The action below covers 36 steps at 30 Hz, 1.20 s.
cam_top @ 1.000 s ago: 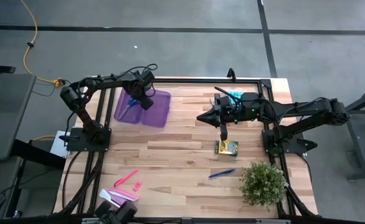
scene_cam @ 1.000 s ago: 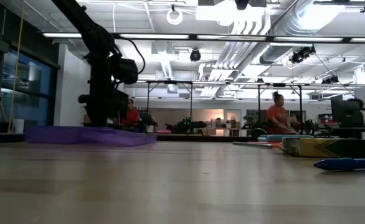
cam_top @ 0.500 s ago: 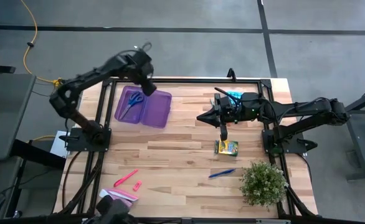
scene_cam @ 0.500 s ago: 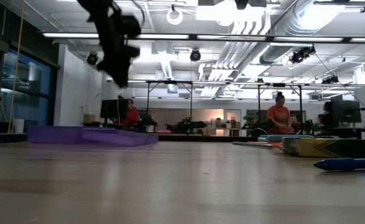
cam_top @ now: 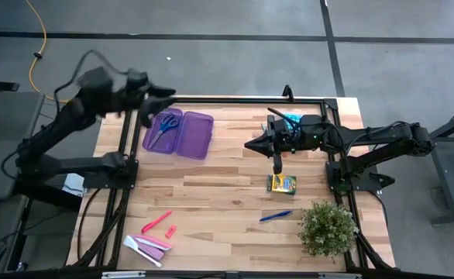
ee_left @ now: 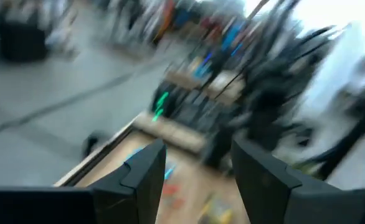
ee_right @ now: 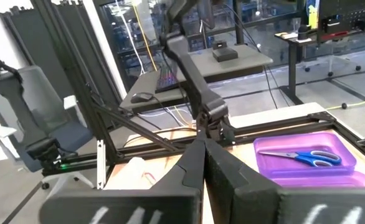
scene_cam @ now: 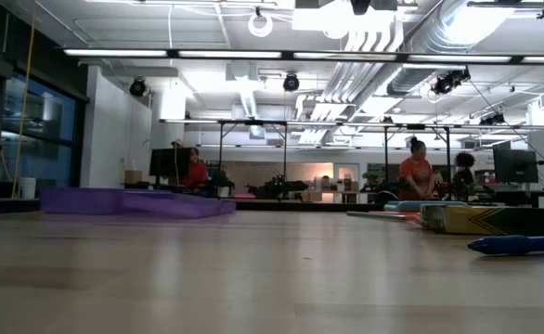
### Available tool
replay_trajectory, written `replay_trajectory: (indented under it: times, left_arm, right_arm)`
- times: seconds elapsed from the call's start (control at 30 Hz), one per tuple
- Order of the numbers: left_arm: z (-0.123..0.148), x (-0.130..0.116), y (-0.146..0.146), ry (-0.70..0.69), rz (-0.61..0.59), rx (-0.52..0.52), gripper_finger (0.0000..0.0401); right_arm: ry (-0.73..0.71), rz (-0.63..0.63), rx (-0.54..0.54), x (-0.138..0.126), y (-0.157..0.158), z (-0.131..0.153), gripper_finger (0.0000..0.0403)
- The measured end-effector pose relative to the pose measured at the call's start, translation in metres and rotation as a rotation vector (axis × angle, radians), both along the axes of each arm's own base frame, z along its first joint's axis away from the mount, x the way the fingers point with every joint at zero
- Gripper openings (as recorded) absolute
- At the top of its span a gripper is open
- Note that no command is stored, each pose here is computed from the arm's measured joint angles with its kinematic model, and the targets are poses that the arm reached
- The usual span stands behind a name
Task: Pack school essentials
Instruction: Put the pink pen into the purple supply box
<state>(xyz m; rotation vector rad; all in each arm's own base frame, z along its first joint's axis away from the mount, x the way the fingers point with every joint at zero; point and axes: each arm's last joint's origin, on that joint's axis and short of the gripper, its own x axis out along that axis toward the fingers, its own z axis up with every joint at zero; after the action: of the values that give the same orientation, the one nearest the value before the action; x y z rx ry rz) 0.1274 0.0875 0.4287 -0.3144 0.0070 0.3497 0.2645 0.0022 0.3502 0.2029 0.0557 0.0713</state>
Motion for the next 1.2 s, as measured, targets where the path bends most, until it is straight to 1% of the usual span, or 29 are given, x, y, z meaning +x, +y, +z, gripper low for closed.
replay_trajectory:
  times: [0.07,0.17,0.27,0.37,0.47,0.6,0.67,0.83,0.93,1.0,1.2]
  left_arm:
    - [-0.008,-0.005,-0.016,-0.127,-0.055,0.021,0.0172]
    - [-0.025,-0.006,-0.031,-0.284,-0.125,0.016,0.0172]
    - [-0.049,0.001,-0.039,-0.336,-0.150,0.019,0.0172]
    - [-0.065,0.008,-0.045,-0.307,-0.147,0.068,0.0172]
    - [-0.070,0.011,-0.050,-0.257,-0.142,0.185,0.0172]
    - [-0.073,0.018,-0.055,-0.186,-0.171,0.370,0.0172]
    - [-0.074,0.019,-0.057,-0.174,-0.185,0.408,0.0172]
    - [-0.077,0.021,-0.058,-0.143,-0.194,0.396,0.0172]
    - [-0.079,0.021,-0.058,-0.135,-0.195,0.366,0.0172]
    - [-0.079,0.021,-0.058,-0.135,-0.193,0.331,0.0172]
    - [-0.083,0.022,-0.057,-0.132,-0.189,0.177,0.0172]
  right_arm:
    - [-0.011,-0.001,0.000,0.000,0.000,0.001,0.0000]
    - [-0.037,-0.002,-0.002,0.000,0.000,0.004,0.0000]
    - [-0.060,-0.001,-0.019,0.000,0.000,0.006,0.0000]
    - [-0.076,-0.001,-0.022,0.000,0.000,0.007,0.0000]
    - [-0.092,0.001,-0.023,0.000,0.000,0.009,0.0000]
    - [-0.104,0.001,-0.021,0.000,0.000,0.010,0.0000]
    - [-0.096,-0.004,-0.025,0.000,-0.002,0.009,0.0000]
    - [-0.091,-0.004,-0.027,0.000,-0.002,0.009,0.0000]
    - [-0.090,-0.005,-0.028,0.000,-0.002,0.009,0.0000]
    - [-0.092,-0.012,-0.050,0.000,-0.002,0.009,0.0000]
    - [-0.087,-0.066,-0.129,0.000,-0.003,0.008,0.0000]
